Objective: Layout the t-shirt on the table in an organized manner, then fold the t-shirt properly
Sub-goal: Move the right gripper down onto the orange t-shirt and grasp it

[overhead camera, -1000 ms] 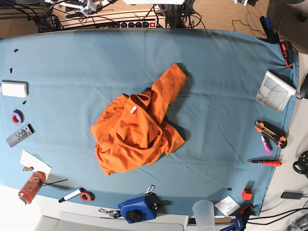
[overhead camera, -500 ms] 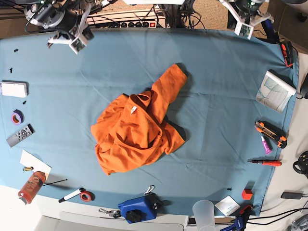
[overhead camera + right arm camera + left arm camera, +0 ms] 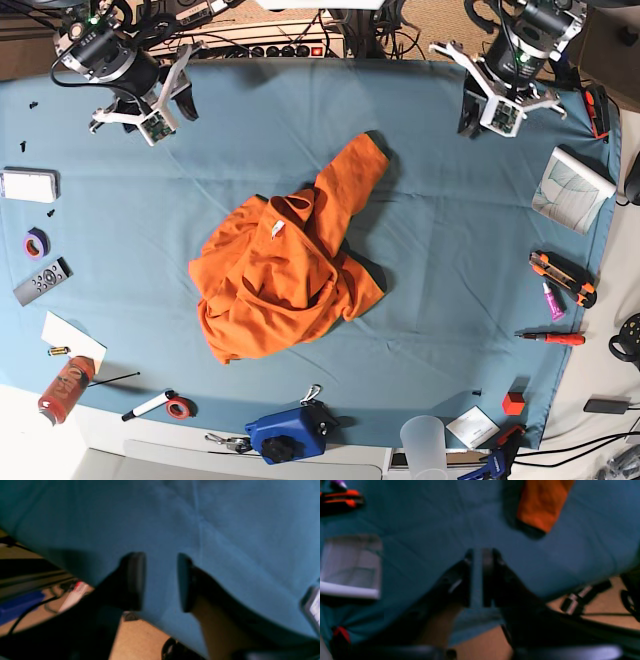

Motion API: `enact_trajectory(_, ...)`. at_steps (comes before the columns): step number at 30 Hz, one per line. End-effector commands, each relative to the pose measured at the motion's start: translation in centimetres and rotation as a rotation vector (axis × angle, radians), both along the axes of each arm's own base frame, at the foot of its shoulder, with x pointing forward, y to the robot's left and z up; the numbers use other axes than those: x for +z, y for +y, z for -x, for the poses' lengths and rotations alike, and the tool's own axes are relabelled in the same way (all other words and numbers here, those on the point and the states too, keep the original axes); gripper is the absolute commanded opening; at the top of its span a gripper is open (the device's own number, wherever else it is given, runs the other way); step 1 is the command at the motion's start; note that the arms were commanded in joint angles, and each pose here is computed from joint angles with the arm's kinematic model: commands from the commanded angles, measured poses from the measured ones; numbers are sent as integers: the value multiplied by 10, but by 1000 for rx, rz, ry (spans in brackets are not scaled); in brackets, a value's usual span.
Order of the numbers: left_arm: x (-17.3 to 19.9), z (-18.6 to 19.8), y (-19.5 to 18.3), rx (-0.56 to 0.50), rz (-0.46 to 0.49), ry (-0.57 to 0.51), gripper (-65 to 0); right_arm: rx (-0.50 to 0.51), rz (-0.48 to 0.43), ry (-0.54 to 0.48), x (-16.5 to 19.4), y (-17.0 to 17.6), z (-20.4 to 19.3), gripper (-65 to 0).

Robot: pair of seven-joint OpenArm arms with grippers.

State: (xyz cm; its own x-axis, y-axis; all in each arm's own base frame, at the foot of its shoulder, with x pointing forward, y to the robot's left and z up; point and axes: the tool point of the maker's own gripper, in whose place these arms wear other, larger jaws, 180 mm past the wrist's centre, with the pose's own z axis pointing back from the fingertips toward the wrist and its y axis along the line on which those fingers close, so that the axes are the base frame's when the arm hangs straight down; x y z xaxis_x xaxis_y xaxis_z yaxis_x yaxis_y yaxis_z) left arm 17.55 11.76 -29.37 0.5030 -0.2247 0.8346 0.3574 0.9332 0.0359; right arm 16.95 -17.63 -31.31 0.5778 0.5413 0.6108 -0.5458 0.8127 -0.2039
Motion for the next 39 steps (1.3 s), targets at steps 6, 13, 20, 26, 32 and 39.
enact_trajectory(6, 21, -18, 5, -16, -15, -102, -477, -27, -61, -208, 39, 6, -48, -405)
enact_trajectory(13, 23, -20, 4, -16, -14, -111, -477, -94, -207, -327, 59, 14, -105, -405)
enact_trajectory(20, 23, -20, 4, -16, -14, -110, -477, -41, -253, -244, 18, 57, -141, -405)
enact_trajectory(26, 23, -20, 4, -16, -14, -110, -477, -38, -253, -149, -15, 89, -152, -405)
enact_trajectory(32, 23, -20, 4, -16, -14, -110, -477, -47, -277, -61, -46, 108, -146, -405)
enact_trajectory(39, 23, -21, 4, -16, -13, -113, -477, -58, -268, -45, -57, 107, -145, -449)
